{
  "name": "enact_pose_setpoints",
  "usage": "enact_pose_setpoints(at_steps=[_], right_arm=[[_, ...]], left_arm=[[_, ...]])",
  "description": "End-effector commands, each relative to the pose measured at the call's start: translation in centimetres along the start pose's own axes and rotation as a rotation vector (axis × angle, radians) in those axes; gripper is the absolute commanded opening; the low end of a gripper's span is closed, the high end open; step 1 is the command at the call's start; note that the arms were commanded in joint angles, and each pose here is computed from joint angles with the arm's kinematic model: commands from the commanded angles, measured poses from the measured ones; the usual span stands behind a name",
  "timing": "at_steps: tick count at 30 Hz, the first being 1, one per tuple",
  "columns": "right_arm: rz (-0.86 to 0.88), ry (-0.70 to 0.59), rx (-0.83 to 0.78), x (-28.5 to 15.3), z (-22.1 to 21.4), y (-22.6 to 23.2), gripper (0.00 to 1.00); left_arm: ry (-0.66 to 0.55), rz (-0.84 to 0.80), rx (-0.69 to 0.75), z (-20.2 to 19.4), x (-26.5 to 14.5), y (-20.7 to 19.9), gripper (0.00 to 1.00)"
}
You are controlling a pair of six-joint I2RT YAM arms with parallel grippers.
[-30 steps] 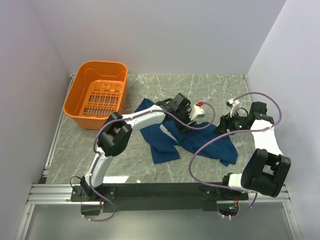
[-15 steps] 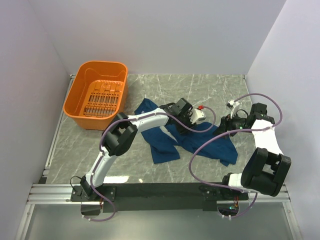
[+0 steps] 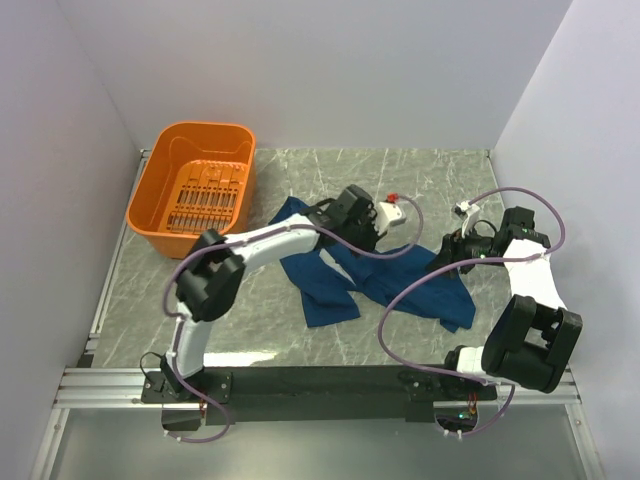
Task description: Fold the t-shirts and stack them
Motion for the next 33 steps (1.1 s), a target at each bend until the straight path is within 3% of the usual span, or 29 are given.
enact_pose_setpoints(at_steps=[1,5,9,10,14,18,25,33], right_arm=[[0.003,-0.015,-0.025,-0.3,0.8,0.0,0.72],[0.052,0.071,-0.045,2.5,1.7,1.4,0.73],[0.055,0.123,-0.009,6.4,3.2,2.4,0.73],[0.028,0.137,-0.008,7.0,3.7,2.2,0.73],[0.020,0.189,0.004,10.2,4.8,2.8,0.68],[-0.030,0.235,0.034,12.8,4.6,2.4,0.63],[-0.090,0.278,0.070,14.2,3.8,1.1,0.51],[-0.067,0.351,0.119,15.3,2.0,1.1,0.40]], left_arm=[[-0.193,-0.020,-0.032,4.8,-3.6,0.3,0.01],[-0.165,0.089,-0.126,4.2,-4.1,1.6,0.43],[-0.213,0.284,-0.236,3.5,-7.6,3.7,0.55],[-0.300,0.322,-0.240,5.0,-10.4,3.9,0.58],[-0.355,0.476,-0.296,2.2,-15.5,4.5,0.77],[-0.423,0.533,-0.299,0.8,-20.9,3.5,0.81],[-0.419,0.675,-0.327,-5.8,-24.8,2.5,0.83],[-0.521,0.686,-0.326,-5.8,-27.2,1.7,0.87]])
Point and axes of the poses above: each gripper's point midway between its finger pads, its own x axis out along the fingers, its own y axis along the line the jaws close on, z = x × y, the point moved 4 cm from there along -x, back along the fingers, and after that the axes turned 1 degree about -x, right-handed, at the moved point
